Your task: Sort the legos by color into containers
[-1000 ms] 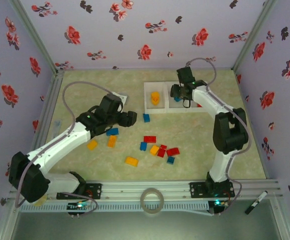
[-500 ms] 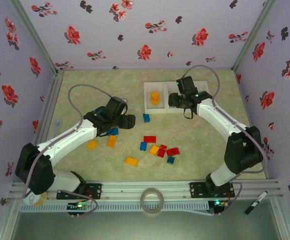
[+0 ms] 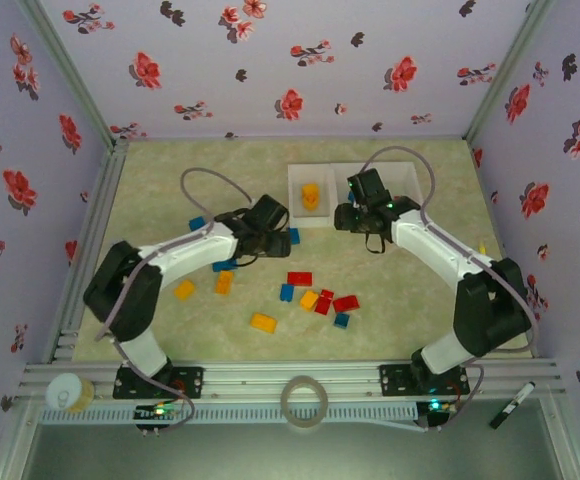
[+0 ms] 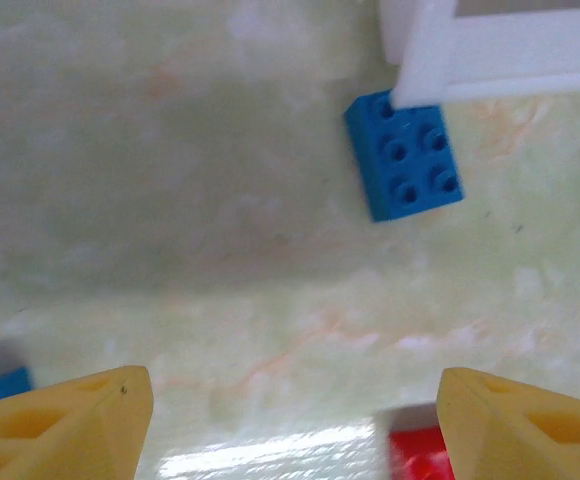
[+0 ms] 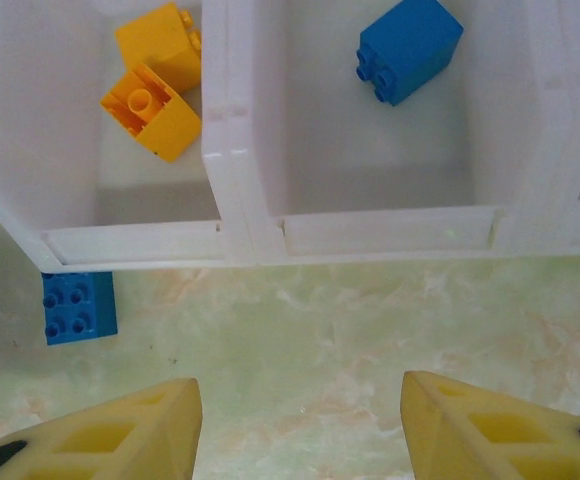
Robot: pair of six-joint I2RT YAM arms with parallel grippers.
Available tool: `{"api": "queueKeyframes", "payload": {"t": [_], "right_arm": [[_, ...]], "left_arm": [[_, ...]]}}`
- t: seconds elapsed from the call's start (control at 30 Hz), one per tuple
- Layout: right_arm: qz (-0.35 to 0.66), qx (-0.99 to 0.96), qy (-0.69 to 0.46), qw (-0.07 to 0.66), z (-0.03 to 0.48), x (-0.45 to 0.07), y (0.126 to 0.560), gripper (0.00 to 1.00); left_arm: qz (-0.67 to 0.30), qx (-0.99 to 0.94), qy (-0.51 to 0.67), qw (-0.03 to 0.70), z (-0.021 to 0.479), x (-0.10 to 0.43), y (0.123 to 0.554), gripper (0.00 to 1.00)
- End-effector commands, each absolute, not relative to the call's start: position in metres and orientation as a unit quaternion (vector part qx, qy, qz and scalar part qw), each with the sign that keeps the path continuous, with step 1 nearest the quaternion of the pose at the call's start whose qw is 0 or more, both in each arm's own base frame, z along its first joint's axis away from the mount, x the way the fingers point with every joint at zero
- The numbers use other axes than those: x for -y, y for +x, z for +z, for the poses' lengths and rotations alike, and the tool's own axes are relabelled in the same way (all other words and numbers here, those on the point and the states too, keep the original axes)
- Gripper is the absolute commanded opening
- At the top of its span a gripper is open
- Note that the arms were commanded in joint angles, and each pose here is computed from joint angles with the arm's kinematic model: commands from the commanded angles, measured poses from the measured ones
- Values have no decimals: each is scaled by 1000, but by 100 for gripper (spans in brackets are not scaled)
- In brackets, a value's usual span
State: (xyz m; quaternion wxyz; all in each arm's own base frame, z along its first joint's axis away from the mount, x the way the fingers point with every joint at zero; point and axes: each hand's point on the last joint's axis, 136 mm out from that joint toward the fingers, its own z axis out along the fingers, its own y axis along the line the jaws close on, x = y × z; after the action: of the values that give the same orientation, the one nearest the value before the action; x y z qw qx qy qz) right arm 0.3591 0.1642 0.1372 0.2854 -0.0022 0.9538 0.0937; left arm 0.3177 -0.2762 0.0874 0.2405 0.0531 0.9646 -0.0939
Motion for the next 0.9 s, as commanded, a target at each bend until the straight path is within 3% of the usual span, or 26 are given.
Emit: {"api": "queueKeyframes", "payload": {"t": [0.0,0.33,0.87], "right_arm": [[96,-946,13,309,151,-160,357,55],[77,-945,13,318,157,-143,339,58],[73,-942,17,327,166,-133,325,58]], "left_arm": [[-89,-959,13,267,89,300,335,76],[-58,-963,-14,263,57,322,356,75],[-19,-956,-13,293,32,322,377,59]]}}
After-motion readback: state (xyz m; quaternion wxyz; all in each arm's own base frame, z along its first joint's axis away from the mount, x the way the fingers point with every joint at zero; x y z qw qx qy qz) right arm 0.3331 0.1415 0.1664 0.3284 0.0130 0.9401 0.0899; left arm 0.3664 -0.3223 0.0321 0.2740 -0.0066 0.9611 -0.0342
